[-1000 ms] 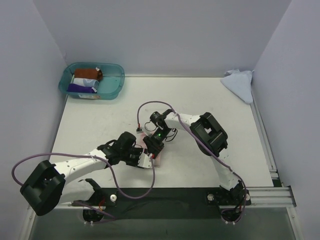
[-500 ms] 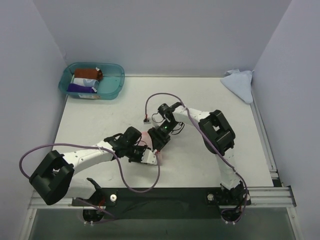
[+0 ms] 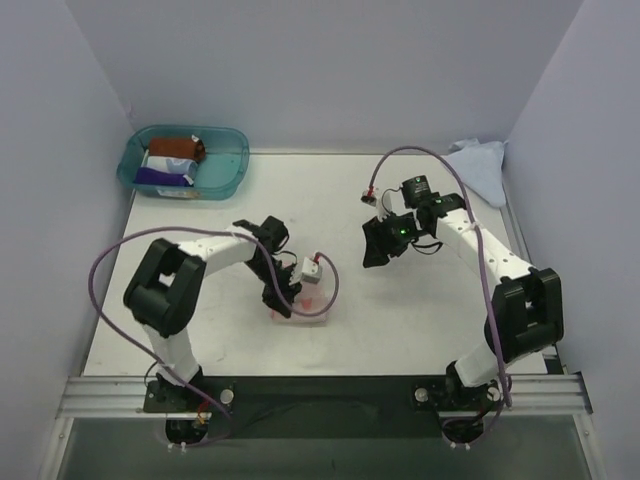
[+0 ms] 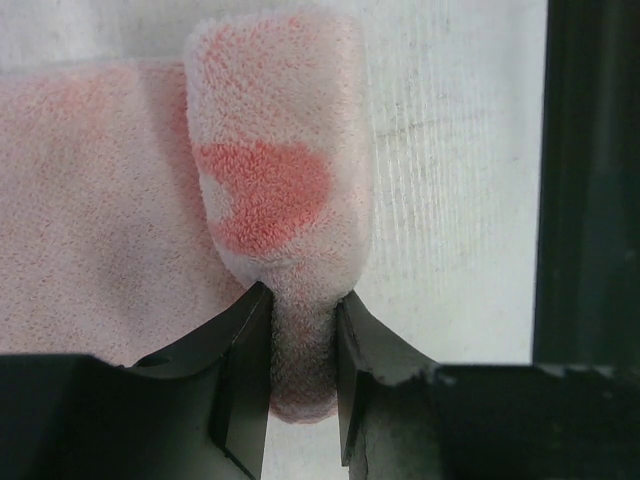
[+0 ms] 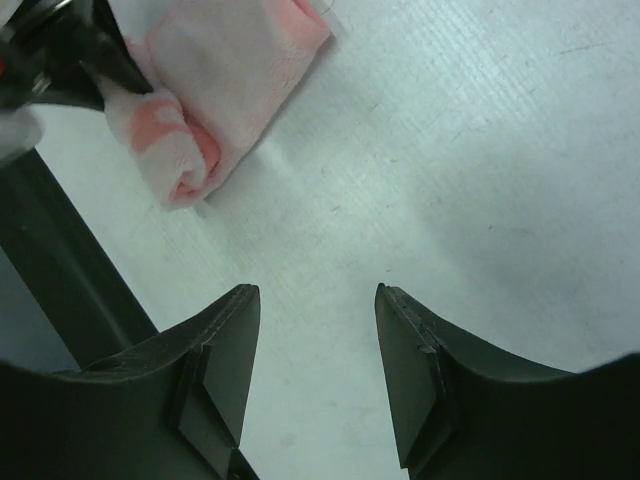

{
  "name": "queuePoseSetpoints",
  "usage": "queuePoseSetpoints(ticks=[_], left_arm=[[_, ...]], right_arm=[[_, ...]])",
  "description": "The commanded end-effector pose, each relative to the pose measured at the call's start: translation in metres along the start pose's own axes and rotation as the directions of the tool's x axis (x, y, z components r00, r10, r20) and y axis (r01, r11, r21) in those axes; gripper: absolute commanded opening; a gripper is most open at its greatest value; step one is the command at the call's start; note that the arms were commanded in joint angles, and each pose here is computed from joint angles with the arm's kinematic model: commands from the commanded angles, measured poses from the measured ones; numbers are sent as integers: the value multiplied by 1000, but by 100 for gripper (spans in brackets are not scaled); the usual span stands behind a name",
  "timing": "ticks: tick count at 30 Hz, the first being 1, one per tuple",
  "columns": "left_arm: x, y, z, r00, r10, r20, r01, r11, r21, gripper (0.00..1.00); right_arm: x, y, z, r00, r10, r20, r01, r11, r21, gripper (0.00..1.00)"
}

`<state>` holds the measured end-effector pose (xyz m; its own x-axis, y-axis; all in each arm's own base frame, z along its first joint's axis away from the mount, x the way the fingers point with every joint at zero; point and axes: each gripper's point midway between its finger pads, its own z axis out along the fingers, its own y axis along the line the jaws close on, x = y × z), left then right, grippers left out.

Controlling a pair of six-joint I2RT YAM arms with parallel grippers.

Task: Roll the towels
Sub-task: Roll the towel

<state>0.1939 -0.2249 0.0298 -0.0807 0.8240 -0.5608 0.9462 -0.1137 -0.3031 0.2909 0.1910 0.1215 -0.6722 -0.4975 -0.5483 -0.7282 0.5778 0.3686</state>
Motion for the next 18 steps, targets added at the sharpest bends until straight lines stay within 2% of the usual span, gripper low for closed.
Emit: queuePoseSetpoints(ticks=[1,5,9,13,18], left_arm=[[41,-17,6,970,-213,-117,232,957,176,0],[45,3,3,942,-315,-111,333,912,239,0],[42,18,6,921,-378,-96,389,873,293,0],[45,22,9,910,-395,-128,415,849,327,0],[48,24,12,900,-411,-145,435,832,343,0]], right_arm=[[17,11,-13,1000,-8,-6,8,1000,27,50],[33,30,-14,999,-48,-16,49,998,28,50],[49,51,1,975,-210,-78,215,974,73,50],[42,67,23,919,-375,-121,387,916,101,51],[36,99,51,773,-609,-177,629,772,92,56]])
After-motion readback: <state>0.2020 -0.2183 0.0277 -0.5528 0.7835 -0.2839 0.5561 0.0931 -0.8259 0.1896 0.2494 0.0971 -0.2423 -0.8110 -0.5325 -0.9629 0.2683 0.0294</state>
